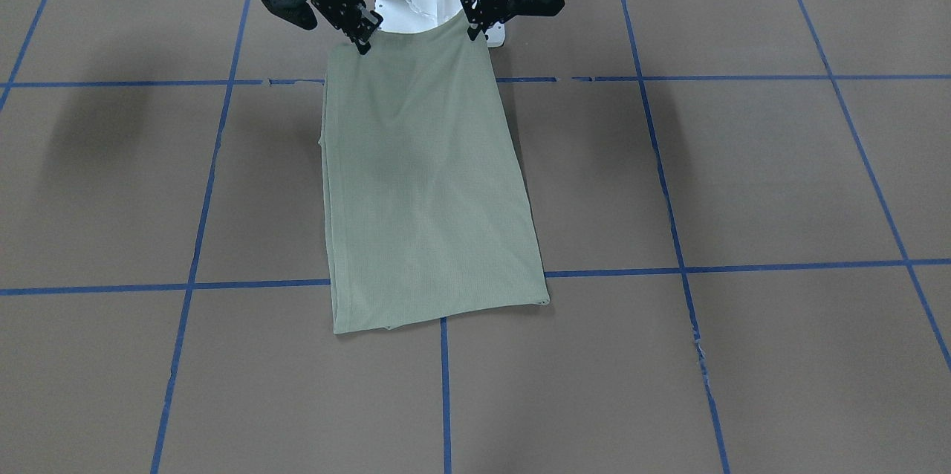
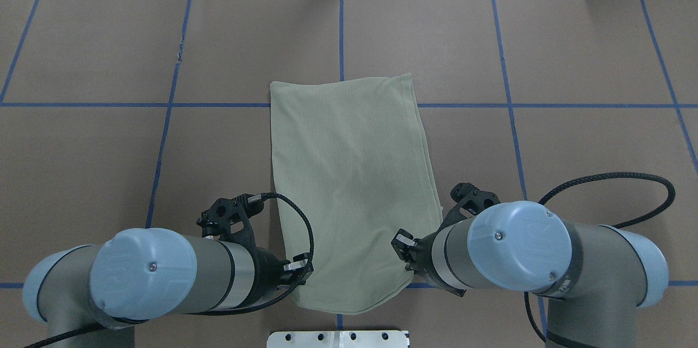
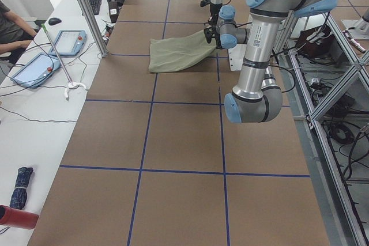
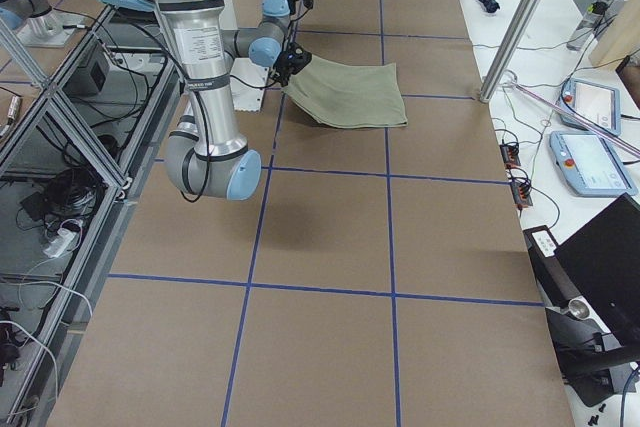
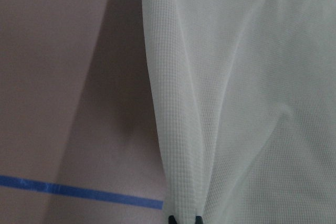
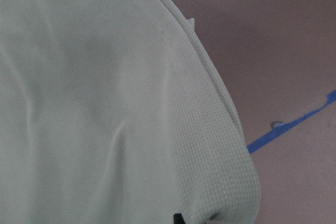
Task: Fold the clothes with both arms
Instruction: 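Lift the near end with both grippers and fold it over toward the far end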
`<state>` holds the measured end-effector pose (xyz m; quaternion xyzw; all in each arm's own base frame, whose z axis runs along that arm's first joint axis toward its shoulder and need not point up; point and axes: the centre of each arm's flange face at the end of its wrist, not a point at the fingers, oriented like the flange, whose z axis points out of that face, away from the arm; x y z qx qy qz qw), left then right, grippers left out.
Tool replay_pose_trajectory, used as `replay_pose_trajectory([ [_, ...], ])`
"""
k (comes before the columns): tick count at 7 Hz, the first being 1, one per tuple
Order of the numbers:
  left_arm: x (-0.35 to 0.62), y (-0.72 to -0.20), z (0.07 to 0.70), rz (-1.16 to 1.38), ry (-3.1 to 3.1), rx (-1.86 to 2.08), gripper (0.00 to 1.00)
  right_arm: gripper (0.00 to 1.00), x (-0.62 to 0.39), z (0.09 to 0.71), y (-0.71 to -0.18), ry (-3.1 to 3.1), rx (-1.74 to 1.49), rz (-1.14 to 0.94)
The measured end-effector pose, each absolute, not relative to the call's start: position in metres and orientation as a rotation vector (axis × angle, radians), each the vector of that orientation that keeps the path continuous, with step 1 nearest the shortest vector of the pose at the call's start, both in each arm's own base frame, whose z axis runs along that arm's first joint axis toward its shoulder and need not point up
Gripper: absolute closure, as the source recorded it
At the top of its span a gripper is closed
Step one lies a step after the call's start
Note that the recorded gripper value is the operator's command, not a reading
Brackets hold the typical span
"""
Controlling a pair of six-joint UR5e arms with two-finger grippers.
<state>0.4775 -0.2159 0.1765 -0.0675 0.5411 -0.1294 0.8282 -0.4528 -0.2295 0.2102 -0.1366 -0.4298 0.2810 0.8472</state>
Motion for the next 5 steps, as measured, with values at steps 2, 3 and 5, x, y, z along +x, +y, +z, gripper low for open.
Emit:
replay_pose_trajectory([
  [2,0.472,-0.217,0.173,-0.275,1.132,-0.141,1.0,1.0,-0.443,0.205,-0.243,-0.915,-0.269,0.62],
  [3,0.475,-0.231,0.172,-0.295,1.127,-0.124,1.0,1.0,-0.436,0.207,-0.265,-0.918,-0.245,0.66],
  [5,0.47,-0.291,0.163,-0.351,1.133,-0.039,1.0,1.0,-0.436,0.207,-0.316,-0.944,-0.195,0.732],
])
